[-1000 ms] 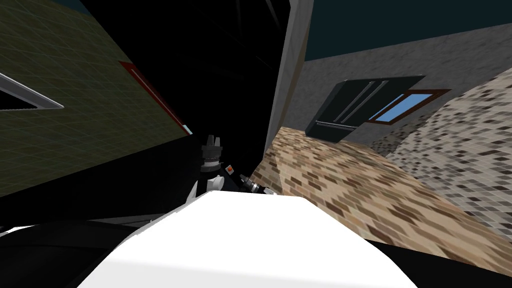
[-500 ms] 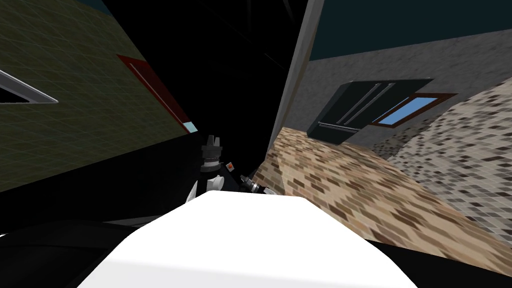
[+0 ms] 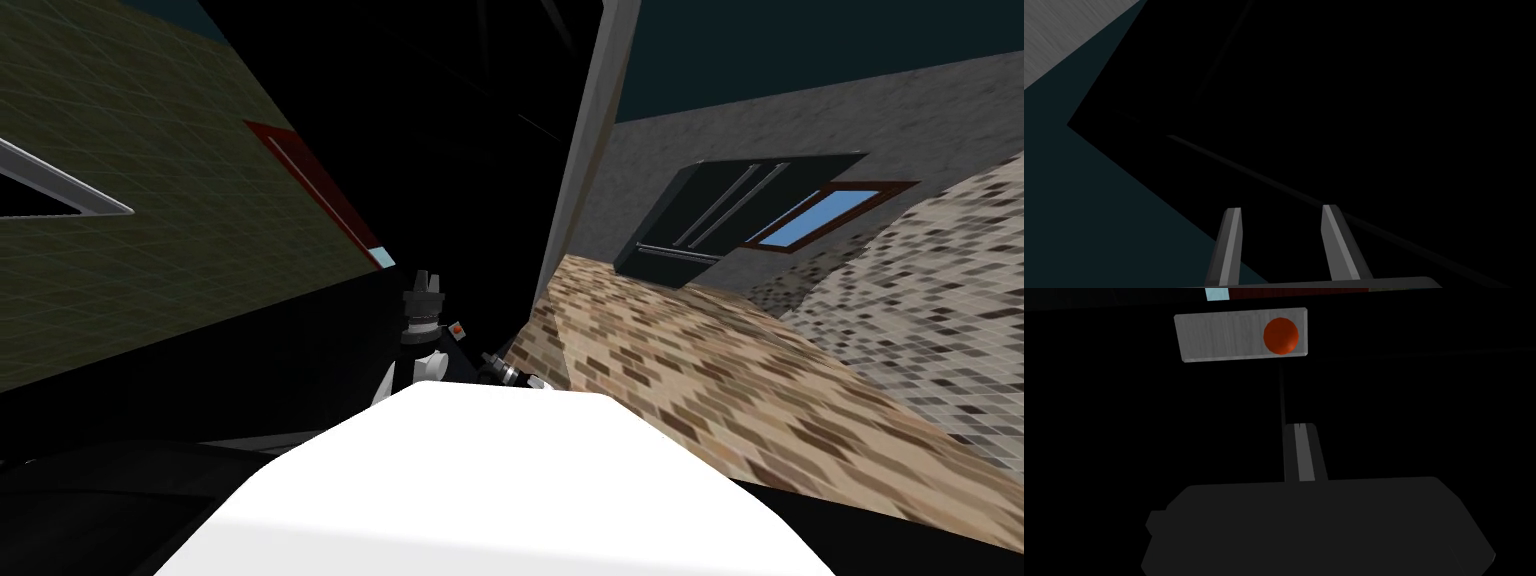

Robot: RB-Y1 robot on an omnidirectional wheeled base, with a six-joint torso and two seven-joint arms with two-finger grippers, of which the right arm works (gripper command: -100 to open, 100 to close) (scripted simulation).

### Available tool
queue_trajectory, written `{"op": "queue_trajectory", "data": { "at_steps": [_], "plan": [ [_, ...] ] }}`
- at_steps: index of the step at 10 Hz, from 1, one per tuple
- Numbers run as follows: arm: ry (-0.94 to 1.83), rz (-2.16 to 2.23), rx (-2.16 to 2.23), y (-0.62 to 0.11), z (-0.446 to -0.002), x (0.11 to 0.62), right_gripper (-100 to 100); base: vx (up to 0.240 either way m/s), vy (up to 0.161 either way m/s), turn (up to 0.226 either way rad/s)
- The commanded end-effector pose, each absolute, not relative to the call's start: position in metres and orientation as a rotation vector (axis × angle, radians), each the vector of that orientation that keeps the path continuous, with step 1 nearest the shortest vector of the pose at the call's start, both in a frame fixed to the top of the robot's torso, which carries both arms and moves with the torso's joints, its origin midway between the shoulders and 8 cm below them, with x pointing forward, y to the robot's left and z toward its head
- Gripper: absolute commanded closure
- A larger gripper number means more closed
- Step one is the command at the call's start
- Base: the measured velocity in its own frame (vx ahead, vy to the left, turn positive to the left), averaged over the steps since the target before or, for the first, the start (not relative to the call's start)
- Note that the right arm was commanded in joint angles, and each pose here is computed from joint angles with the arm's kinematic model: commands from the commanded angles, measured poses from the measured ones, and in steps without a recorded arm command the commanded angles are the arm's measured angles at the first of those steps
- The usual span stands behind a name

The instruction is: Push the door open

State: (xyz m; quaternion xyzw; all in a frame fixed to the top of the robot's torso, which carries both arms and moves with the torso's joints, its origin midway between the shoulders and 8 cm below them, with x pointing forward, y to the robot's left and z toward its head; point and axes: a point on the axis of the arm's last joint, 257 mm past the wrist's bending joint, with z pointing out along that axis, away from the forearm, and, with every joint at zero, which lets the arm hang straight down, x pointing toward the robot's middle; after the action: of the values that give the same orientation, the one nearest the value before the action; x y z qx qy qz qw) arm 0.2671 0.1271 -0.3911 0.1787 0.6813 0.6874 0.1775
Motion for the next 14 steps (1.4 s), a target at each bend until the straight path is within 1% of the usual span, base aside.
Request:
{"op": "queue_trajectory", "data": {
  "at_steps": [1,7,8,11,14],
  "plan": [
    [1.905,1.918,0.537,0.122,-0.391,0.280,-100,-0.031,0.077,-0.099],
    [1.829,1.830,0.645,0.105,-0.391,0.318,-100,-0.073,0.154,-0.087],
    [1.837,1.838,0.634,0.107,-0.393,0.316,-100,-0.043,0.067,-0.020],
    [1.838,1.816,0.637,0.103,-0.396,0.323,-100,0.091,0.155,0.031],
    [1.832,1.811,0.643,0.105,-0.394,0.326,-100,0.154,0.148,0.032]
  ]
}}
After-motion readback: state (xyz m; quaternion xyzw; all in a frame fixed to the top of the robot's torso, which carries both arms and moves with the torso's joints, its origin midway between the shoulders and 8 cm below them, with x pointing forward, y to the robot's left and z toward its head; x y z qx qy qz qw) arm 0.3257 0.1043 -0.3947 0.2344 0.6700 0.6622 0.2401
